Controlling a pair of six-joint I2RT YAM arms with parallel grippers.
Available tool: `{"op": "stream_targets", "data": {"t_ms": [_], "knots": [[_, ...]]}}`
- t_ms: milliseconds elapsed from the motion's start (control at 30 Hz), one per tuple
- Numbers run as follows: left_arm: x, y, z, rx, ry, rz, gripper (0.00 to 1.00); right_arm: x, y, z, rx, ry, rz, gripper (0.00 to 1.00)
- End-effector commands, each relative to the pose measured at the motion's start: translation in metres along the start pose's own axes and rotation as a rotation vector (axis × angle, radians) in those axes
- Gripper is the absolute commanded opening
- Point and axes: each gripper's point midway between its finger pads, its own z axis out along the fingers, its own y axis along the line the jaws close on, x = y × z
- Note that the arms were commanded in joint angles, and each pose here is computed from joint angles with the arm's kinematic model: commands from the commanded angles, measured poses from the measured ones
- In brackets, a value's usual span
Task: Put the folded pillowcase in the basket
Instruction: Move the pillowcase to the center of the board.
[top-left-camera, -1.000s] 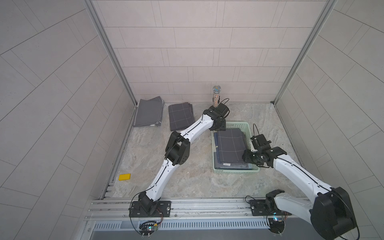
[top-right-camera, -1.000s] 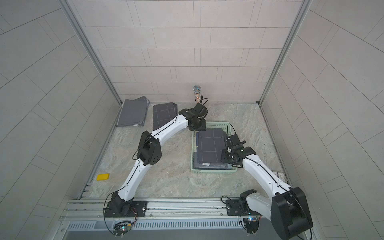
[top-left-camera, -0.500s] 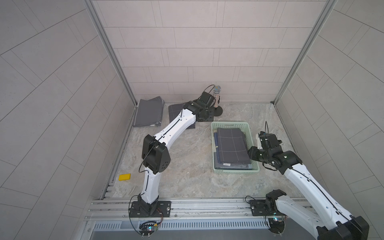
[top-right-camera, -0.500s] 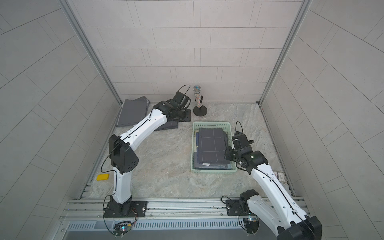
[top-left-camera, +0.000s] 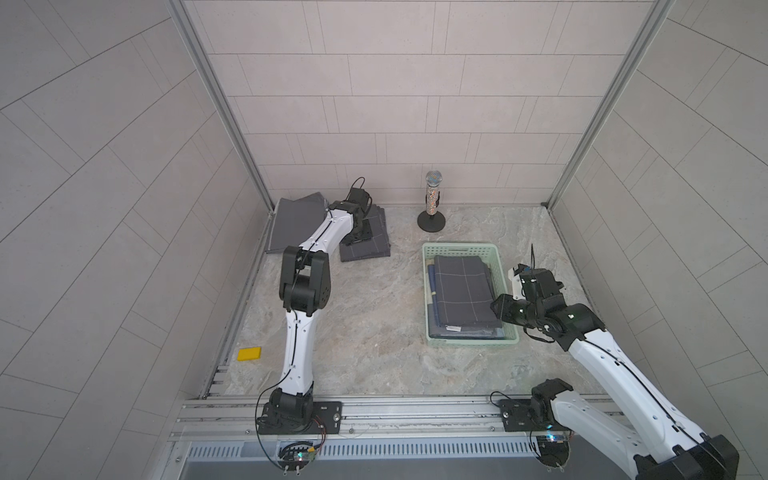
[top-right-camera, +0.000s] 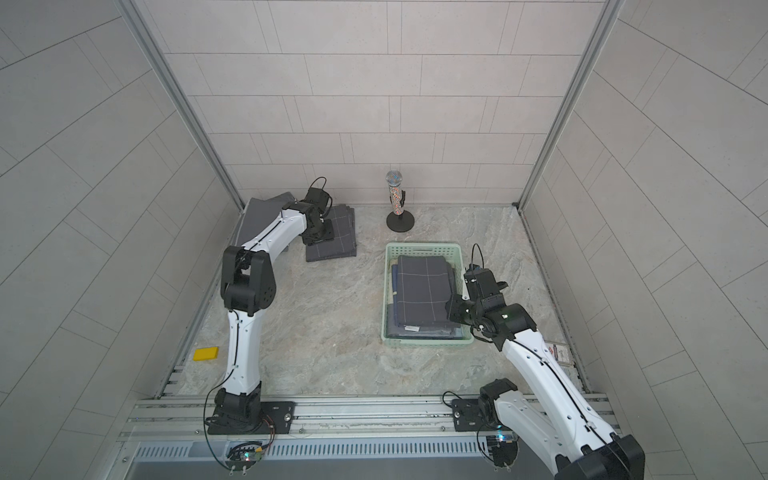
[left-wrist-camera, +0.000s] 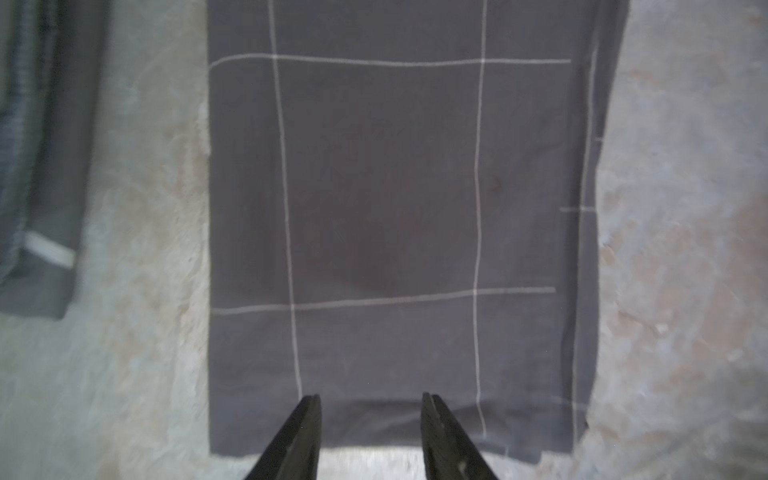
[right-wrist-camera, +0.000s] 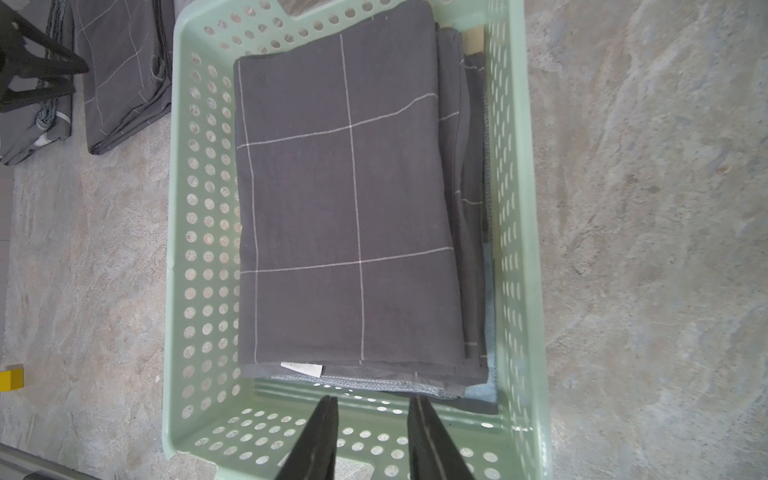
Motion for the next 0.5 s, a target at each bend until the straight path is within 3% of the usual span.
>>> {"op": "stream_targets", "data": {"t_ms": [0, 133, 267, 400, 467], "knots": [[0.017, 0.002, 0.013, -0.049, 0.127, 0.045, 0.46, -0.007, 0.005, -0.001, -0.013, -0.014, -0.016, 0.32], [0.037, 0.011, 0.025, -0.106, 0.242, 0.038, 0.43, -0.01, 0.007, -0.003, -0.02, -0.024, -0.016, 0.32], [0.06, 0.021, 0.008, -0.153, 0.309, 0.012, 0.37, -0.013, 0.011, -0.012, -0.036, -0.045, -0.012, 0.32], [0.091, 0.018, -0.018, -0.055, 0.292, -0.084, 0.34, -0.02, 0.016, -0.025, -0.058, -0.082, -0.007, 0.32], [0.121, 0.025, -0.024, -0.022, 0.324, -0.134, 0.34, -0.024, 0.021, -0.032, -0.079, -0.095, -0.005, 0.32]]}}
